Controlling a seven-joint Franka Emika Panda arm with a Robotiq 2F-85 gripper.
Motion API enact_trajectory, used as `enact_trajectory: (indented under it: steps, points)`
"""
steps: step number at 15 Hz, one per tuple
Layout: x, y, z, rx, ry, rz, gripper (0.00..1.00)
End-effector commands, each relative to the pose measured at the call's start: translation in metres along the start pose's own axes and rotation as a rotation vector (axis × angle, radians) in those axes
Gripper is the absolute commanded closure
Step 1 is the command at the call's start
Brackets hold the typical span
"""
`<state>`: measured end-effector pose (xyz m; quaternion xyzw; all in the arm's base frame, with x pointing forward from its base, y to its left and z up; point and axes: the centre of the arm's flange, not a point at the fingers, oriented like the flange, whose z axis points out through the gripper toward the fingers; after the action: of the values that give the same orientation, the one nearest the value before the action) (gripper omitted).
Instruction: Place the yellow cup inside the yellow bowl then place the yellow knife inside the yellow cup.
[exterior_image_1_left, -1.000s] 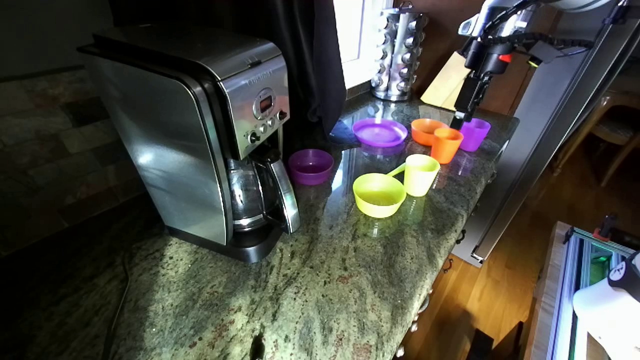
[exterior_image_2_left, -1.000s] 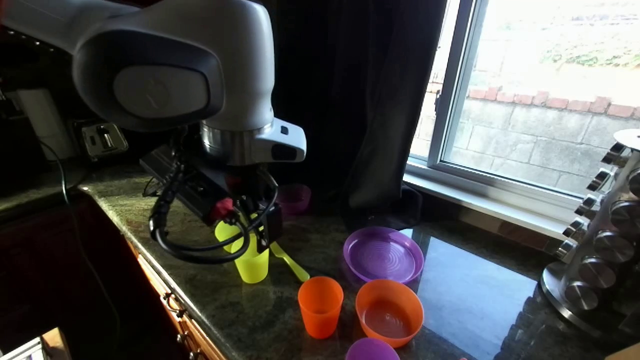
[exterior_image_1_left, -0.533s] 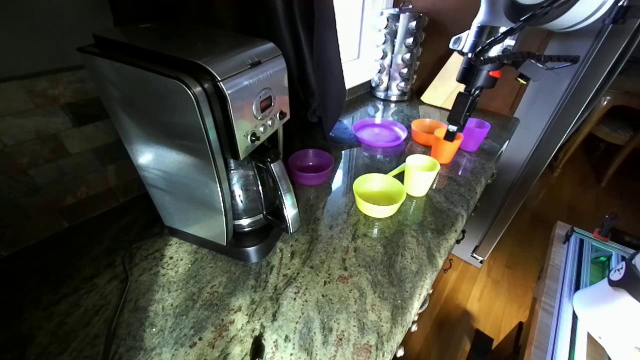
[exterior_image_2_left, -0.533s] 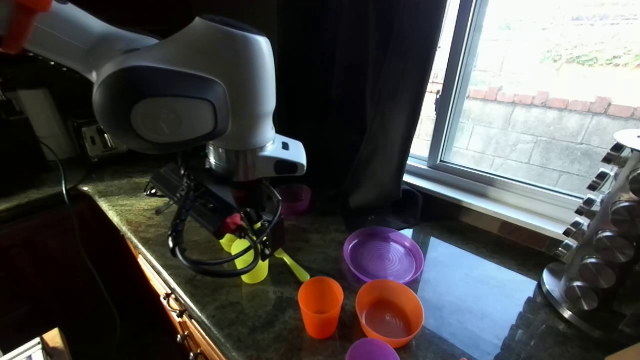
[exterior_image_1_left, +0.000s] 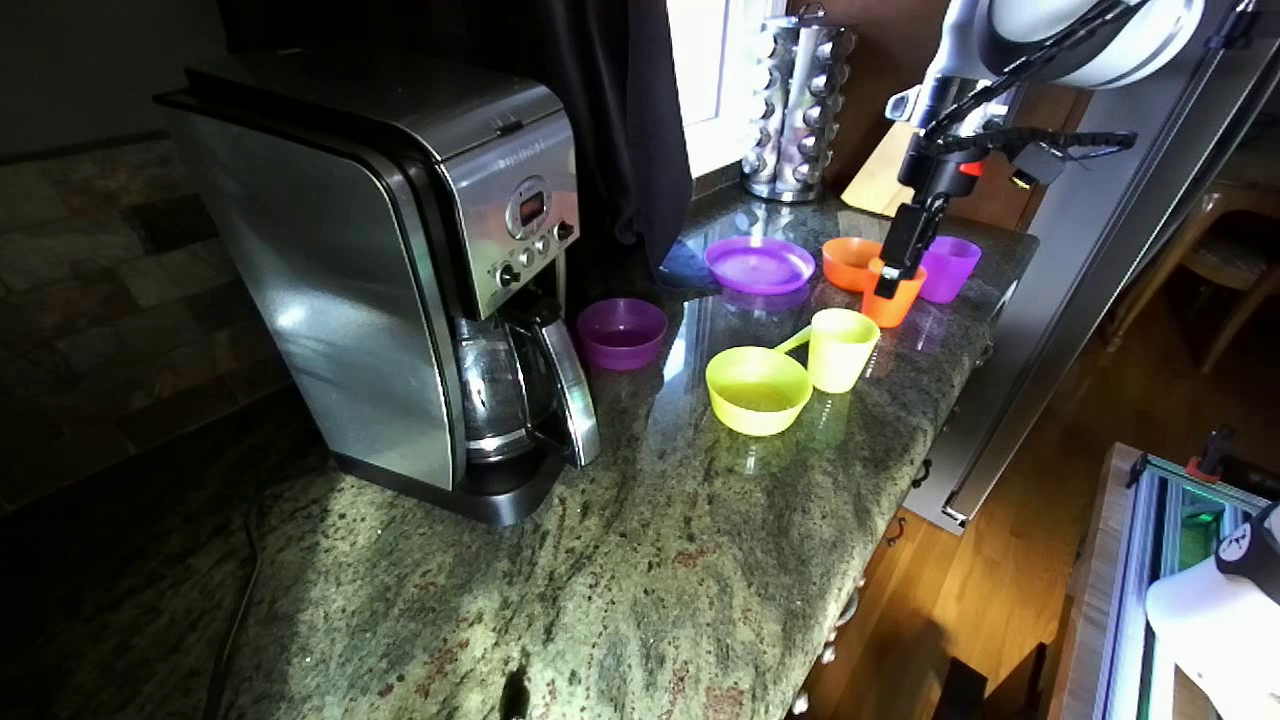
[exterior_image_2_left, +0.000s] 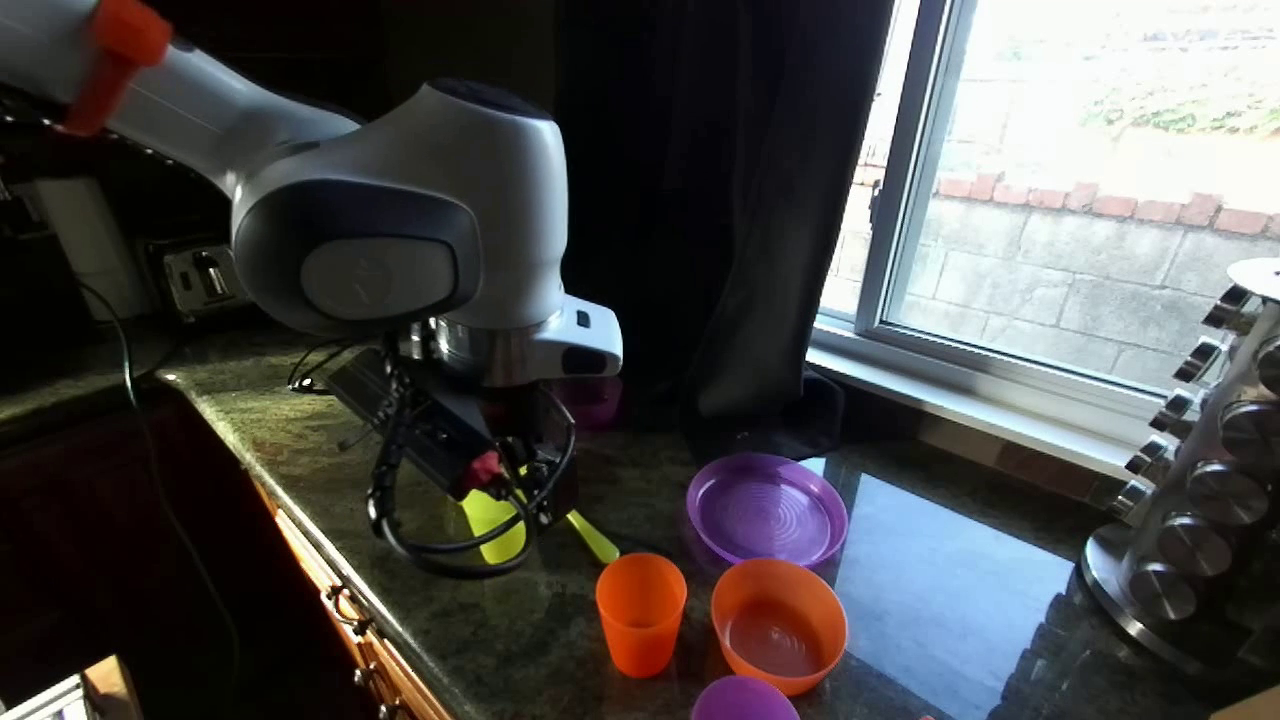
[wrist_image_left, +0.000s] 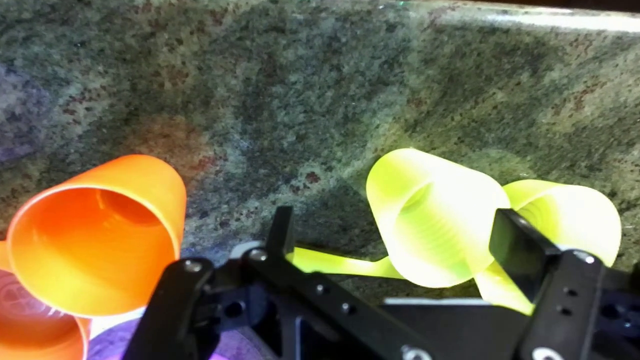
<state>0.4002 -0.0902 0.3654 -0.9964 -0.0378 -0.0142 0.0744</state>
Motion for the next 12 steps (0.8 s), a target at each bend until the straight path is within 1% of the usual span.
enact_trajectory:
  steps: [1, 5, 6, 7, 9, 12]
  points:
    - [0.014, 0.006, 0.02, 0.02, 0.023, -0.011, 0.0]
    - [0.021, 0.01, 0.035, 0.033, 0.015, -0.017, 0.0]
    - [0.021, 0.01, 0.038, 0.035, 0.007, -0.018, 0.05]
    - [0.022, 0.01, 0.041, 0.041, -0.002, -0.021, 0.27]
    - [0.023, 0.011, 0.045, 0.041, -0.011, -0.021, 0.29]
    - [0.026, 0.013, 0.048, 0.045, -0.021, -0.021, 0.54]
